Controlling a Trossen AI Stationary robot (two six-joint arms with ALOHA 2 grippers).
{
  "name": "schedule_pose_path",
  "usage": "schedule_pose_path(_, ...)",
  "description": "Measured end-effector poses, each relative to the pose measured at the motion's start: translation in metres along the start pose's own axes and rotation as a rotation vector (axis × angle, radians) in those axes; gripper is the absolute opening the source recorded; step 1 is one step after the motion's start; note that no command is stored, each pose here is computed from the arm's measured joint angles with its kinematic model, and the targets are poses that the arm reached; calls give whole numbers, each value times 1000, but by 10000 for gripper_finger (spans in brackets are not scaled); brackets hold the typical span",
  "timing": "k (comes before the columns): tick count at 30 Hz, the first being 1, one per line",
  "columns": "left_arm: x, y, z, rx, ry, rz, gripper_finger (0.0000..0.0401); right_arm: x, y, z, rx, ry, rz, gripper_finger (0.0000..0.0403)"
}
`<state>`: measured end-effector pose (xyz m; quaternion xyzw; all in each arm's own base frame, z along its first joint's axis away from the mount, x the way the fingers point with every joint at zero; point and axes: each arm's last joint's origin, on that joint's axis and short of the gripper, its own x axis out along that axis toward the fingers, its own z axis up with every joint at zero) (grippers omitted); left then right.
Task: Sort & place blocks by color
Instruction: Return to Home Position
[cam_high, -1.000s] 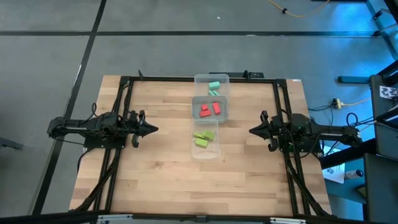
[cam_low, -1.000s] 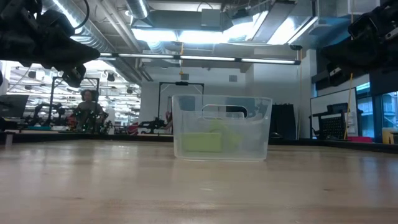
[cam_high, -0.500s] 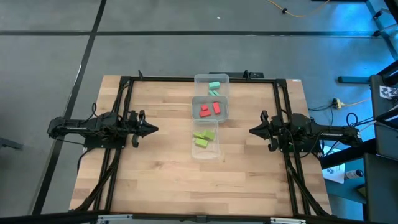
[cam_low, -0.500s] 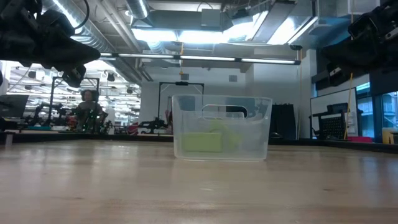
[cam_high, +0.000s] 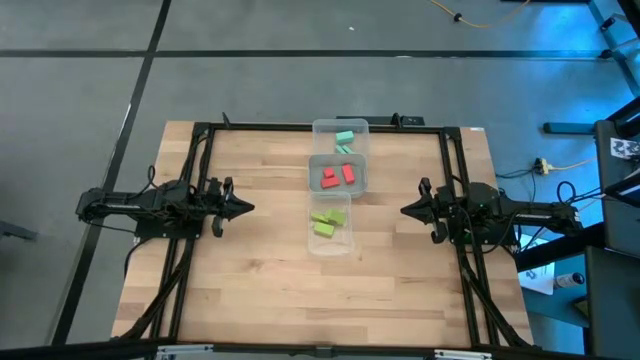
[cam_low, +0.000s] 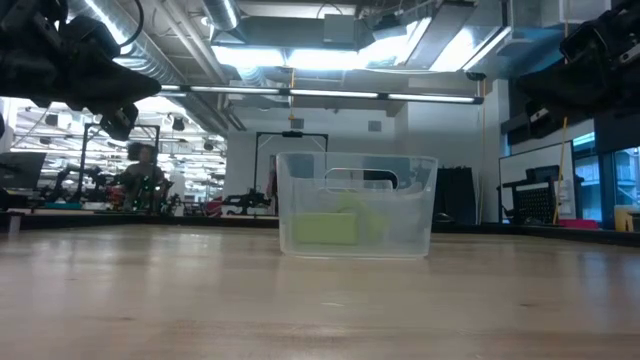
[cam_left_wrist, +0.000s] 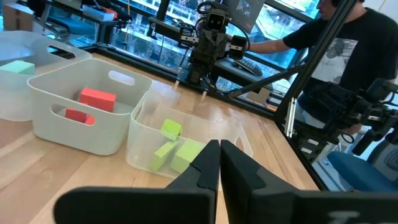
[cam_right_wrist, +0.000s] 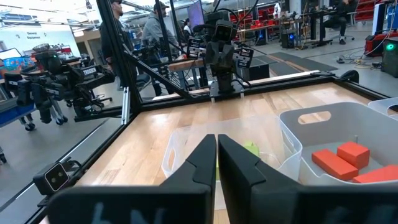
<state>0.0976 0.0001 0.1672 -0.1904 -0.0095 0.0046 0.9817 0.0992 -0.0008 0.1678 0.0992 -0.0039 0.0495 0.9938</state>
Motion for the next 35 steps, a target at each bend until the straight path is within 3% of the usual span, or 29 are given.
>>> schedule_pose_path(20,0,0,0,0,0,0,22,0,0,0,0,-1,0,20)
schedule_pose_path(35,0,0,0,0,0,0,2,0,0,0,0,0,0,20)
